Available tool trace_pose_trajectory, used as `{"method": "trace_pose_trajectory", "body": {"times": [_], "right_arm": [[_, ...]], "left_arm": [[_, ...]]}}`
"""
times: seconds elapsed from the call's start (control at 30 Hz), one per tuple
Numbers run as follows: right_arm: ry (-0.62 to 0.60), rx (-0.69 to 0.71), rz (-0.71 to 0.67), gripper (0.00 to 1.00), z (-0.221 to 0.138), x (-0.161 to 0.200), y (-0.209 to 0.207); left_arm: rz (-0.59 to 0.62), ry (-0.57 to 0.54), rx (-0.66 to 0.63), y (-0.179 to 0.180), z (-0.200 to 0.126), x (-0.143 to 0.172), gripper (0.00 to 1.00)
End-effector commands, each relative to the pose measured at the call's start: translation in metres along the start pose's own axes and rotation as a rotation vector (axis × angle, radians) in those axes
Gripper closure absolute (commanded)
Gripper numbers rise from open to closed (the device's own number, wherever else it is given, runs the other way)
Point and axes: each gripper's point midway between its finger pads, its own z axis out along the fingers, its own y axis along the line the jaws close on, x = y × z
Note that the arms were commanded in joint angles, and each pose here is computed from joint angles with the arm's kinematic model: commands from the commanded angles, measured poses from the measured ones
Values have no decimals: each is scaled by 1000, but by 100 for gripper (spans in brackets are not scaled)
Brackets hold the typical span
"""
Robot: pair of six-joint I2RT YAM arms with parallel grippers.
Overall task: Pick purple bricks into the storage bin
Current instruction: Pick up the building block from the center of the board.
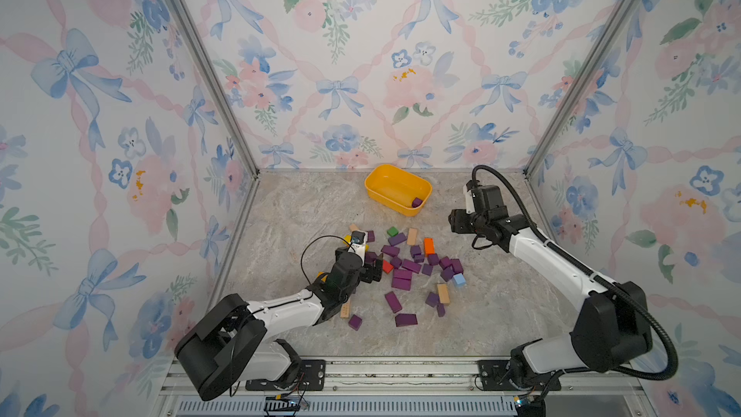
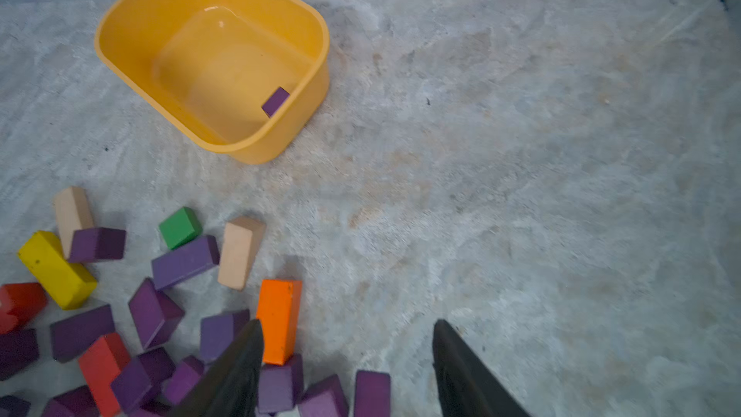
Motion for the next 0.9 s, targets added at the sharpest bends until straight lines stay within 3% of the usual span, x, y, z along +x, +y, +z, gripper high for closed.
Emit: {"method": "trace_pose_trajectory", "body": {"times": [0.0,0.03,0.1,0.3,0.47,0.7,0.87], "right_arm": [[20,54,-26,25,-7,26,-26],[12,56,-24,20,-13,30,-31],[-8,43,-22,1,-23,37,-37],[-81,-49,54,3,-50,50,-50],[-112,-91,44,3,-73,54,-48],[-143,-91,88,3,-97,59,-54],[-142,-139,134,3,-100,65,-51]], "left_arm": [[-34,48,-32,5,6,2,2],[-29,60,-43,7,8,2,2],[-21,80,-57,9,11,3,2],[-36,147,-55,6,29,0,4],[-42,197,-19,-9,50,-3,15],[-80,264,-86,-1,78,7,26],[-103,286,-99,-1,90,11,30]]}}
